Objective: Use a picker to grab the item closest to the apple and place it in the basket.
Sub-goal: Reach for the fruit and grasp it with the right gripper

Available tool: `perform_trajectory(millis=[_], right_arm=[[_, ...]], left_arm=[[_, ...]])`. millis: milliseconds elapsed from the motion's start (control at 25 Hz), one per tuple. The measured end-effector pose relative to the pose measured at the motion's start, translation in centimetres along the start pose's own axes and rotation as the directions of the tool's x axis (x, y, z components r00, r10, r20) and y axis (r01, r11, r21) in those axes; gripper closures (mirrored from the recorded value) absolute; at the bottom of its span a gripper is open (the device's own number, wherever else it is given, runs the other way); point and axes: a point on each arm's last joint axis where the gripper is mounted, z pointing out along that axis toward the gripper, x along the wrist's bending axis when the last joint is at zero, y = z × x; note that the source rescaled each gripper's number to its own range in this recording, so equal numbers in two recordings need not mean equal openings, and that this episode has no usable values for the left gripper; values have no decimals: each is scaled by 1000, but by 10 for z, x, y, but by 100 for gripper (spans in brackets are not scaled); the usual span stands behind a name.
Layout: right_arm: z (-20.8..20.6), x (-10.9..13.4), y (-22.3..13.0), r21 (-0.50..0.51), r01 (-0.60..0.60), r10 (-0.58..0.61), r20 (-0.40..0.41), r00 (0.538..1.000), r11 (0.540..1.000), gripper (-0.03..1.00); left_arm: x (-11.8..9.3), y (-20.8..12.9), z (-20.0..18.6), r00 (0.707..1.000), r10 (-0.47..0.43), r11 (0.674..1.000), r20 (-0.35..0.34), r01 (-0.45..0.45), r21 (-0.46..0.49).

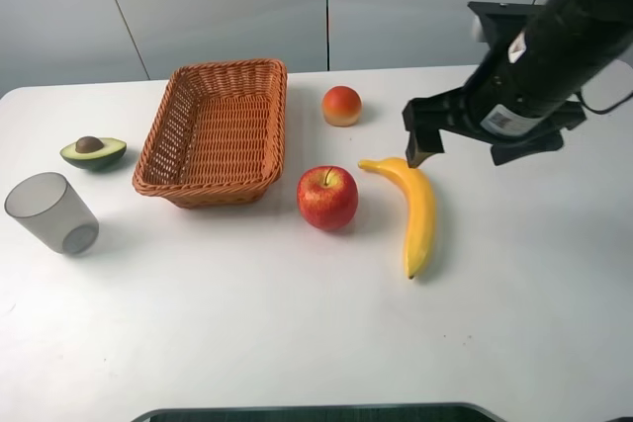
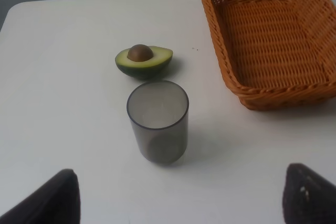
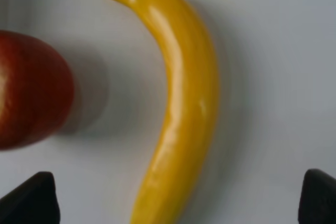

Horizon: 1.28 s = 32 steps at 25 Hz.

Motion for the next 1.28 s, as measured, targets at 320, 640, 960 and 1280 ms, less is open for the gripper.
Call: perform_trajectory(millis=[320,640,960,1280], right_arm=[[53,4,4,86,9,-13,40,999,996,-3],[89,2,2,113,-22,13,76,997,993,-3],[111,-2,-4,156,-21,4,105,994,987,-3],[115,-2,-5,156,-44,26,111,993,987,58]], left_arm=[[0,0,0,1000,0,1000,0,0,0],[0,0,0,1000,0,1000,0,0,0],[0,0,0,1000,0,1000,0,0,0],[0,0,0,1000,0,1000,0,0,0]])
